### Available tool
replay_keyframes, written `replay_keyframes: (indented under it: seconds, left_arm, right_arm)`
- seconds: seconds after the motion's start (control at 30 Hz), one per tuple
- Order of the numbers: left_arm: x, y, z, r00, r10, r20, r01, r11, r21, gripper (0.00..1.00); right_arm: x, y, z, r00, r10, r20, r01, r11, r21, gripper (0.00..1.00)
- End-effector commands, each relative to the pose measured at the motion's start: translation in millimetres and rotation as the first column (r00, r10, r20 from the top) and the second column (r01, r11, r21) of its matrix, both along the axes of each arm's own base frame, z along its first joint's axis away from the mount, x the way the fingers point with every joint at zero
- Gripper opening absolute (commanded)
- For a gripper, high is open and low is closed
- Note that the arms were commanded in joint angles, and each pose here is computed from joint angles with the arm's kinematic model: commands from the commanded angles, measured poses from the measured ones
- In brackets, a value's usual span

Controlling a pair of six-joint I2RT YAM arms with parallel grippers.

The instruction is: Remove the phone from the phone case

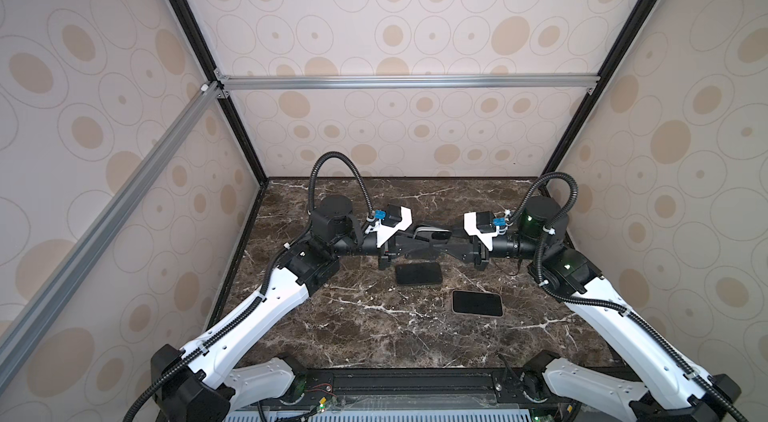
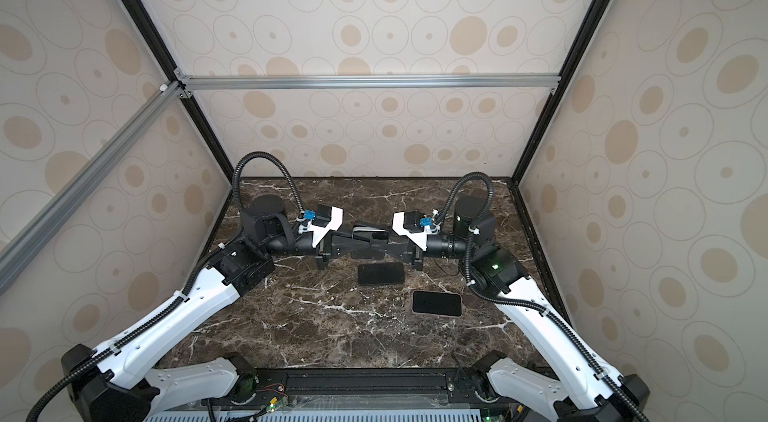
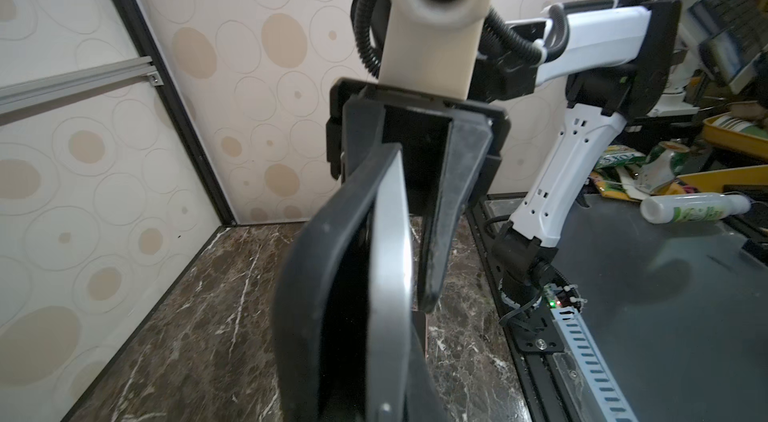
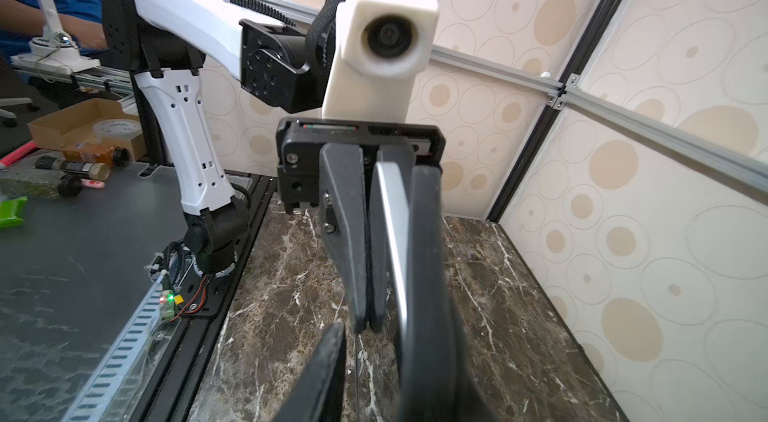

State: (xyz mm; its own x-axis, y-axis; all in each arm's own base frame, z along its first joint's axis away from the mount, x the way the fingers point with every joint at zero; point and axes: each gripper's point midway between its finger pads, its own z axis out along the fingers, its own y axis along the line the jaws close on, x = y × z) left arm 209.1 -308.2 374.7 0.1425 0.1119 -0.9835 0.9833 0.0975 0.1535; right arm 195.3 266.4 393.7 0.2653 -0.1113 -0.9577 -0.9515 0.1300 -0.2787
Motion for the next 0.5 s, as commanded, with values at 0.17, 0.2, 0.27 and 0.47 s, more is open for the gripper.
replay_keyframes:
  seconds: [0.17,0.2,0.27,0.47]
  left_arm:
    - [39,25,-17,0.951,0.215,0.221,-0.246,0.961,0.125,0.0]
    - [39,25,-17,0.95,0.21,0.231,-0.245,0.96,0.133,0.0]
    - [39,24,-19,0.95,0.196,0.243,-0.237,0.959,0.153,0.0]
    - [37,18,-20,0.949,0.163,0.269,-0.219,0.956,0.194,0.0]
  right_arm:
    - [-2,-12,38,0.995,-0.091,-0.049,0.095,0.993,0.068,0.33]
    - [1,-11,36,0.992,-0.098,-0.085,0.102,0.994,0.047,0.33]
    - [5,-9,31,0.984,-0.107,-0.146,0.108,0.994,-0.002,0.33]
    - [2,1,18,0.969,-0.069,-0.239,0.041,0.992,-0.121,0.28]
